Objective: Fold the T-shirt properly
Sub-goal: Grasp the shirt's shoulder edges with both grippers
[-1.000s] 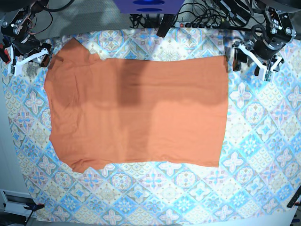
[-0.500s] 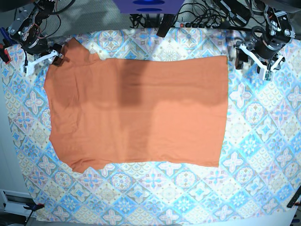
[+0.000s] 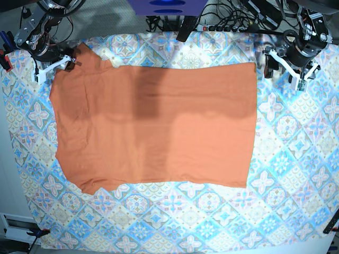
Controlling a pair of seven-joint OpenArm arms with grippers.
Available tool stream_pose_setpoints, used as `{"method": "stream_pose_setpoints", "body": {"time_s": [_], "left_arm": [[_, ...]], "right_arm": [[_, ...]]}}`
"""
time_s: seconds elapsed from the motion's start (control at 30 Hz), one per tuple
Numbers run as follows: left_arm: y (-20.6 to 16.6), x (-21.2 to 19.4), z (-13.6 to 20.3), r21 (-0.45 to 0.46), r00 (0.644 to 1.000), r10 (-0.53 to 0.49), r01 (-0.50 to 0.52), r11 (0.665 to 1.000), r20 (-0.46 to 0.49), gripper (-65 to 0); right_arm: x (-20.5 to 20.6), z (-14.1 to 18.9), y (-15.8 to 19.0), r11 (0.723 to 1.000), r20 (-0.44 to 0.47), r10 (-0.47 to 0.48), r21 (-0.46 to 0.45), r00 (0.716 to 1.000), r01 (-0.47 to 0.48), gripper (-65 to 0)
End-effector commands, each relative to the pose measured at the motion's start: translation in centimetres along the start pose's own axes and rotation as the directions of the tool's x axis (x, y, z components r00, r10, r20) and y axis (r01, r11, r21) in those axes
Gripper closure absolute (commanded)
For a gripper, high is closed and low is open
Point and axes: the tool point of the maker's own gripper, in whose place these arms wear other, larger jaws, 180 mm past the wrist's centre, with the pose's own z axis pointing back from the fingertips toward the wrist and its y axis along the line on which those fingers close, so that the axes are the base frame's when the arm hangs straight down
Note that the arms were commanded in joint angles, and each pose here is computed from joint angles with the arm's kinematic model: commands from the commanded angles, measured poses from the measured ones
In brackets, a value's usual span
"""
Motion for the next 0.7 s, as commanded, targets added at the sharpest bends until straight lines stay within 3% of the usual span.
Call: {"method": "stream_pose_setpoints", "body": {"time_s": [0.0, 0.43, 0.6, 0.67], "left_arm": [[0.3, 0.9, 0.4, 0.005, 0.999, -0.016, 0.016, 1.000, 0.029, -47.7], [0.9, 1.2, 0.2, 0.011, 0.999, -0.029, 0.028, 1.000, 0.029, -47.7], [3.0, 0.0, -1.6, 0.009, 1.000, 0.006, -0.006, 1.000, -0.021, -47.7], [2.9, -0.6, -2.2, -0.034, 0.999, -0.013, 0.012, 0.999, -0.040, -47.4]], "right_arm": [[0.4, 0.0, -0.1, 1.000, 0.012, 0.003, 0.000, 1.000, -0.003, -33.1], [-0.6, -0.9, 0.7, 0.999, -0.018, 0.012, 0.030, 1.000, -0.012, -33.0], [-0.7, -0.9, 0.8, 0.999, -0.020, 0.014, 0.031, 1.000, -0.014, -33.0], [-0.7, -0.9, 0.8, 0.999, -0.021, 0.015, 0.030, 1.000, -0.014, -33.0]]}}
